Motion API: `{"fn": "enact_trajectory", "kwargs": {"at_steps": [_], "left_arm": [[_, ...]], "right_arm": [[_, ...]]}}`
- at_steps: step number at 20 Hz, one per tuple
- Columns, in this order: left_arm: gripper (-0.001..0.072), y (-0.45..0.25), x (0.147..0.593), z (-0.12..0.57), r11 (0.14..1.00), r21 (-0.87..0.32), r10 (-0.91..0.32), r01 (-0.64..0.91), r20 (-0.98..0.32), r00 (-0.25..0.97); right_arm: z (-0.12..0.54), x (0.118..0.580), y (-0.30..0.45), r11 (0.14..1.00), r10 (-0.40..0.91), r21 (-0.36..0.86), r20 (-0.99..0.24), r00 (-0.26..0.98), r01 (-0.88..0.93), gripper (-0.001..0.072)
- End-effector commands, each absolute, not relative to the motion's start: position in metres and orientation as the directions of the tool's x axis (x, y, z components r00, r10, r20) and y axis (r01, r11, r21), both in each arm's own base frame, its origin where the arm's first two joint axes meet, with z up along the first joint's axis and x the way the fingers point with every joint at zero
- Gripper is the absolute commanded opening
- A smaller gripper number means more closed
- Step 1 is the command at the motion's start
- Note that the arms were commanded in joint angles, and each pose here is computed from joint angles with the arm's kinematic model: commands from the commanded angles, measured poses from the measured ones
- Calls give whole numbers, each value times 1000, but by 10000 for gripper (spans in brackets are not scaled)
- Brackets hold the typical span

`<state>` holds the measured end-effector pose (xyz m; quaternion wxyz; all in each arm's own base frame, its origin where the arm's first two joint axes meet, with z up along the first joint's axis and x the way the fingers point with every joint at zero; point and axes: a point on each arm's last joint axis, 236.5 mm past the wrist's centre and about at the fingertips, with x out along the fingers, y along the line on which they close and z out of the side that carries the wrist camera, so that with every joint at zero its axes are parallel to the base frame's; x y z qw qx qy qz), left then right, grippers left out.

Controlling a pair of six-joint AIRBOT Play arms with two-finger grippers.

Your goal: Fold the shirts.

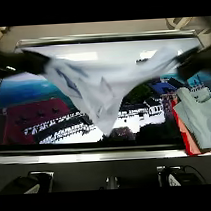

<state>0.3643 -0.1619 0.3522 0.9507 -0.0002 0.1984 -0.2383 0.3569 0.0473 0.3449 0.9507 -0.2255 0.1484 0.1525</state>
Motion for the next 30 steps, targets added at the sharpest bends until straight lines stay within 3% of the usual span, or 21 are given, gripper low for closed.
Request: {"fn": "enact_trajectory", "kwargs": {"at_steps": [1, 3, 6, 9, 12, 16, 18, 20, 23, 25, 28, 29, 30], "left_arm": [[24, -119, 277, 492, 901, -72, -431, 428, -37, 902], [24, -110, 247, 516, 896, -103, -428, 431, 54, 902], [24, -102, 235, 526, 905, -86, -409, 416, 91, 908], [24, -90, 253, 512, 937, -50, -344, 345, 38, 938], [24, -90, 306, 453, 958, -22, -286, 287, -177, 942], [24, -114, 399, 319, 961, -27, -253, 276, -494, 832], [24, -124, 437, 240, 962, -30, -229, 271, -627, 745], [24, -133, 473, 173, 964, -33, -212, 266, -701, 681], [24, -148, 512, 96, 964, -54, -211, 261, -756, 620], [24, -158, 519, 57, 962, -102, -234, 255, -791, 566], [33, -180, 509, 13, 948, -218, -303, 232, -841, 449], [143, -185, 503, 5, 942, -249, -323, 225, -852, 412], [468, -189, 495, 0, 936, -276, -341, 218, -862, 374]], "right_arm": [[496, 237, 0, 876, 1, -482, 46, 999, 21, 23], [486, 218, 3, 887, 11, -462, 8, 1000, -6, 23], [450, 220, 6, 895, 25, -438, -144, 989, -86, 23], [384, 227, 7, 893, 31, -396, -424, 905, -216, 23], [271, 216, 11, 891, 61, -204, -833, 550, -406, 23], [136, 217, 44, 865, 212, 89, -957, 199, -493, 23], [69, 217, 55, 869, 262, 182, -958, 116, -460, 23], [22, 233, 64, 881, 305, 230, -944, 125, -414, 23], [-10, 303, 58, 923, 286, 181, -913, 290, -340, 24], [-23, 357, 53, 952, 264, 160, -862, 433, -262, 24], [-59, 392, 59, 954, 295, 281, -830, 473, -101, 36], [-66, 397, 65, 940, 323, 334, -821, 472, -62, 110], [-67, 401, 71, 929, 348, 364, -806, 479, -64, 271]]}}
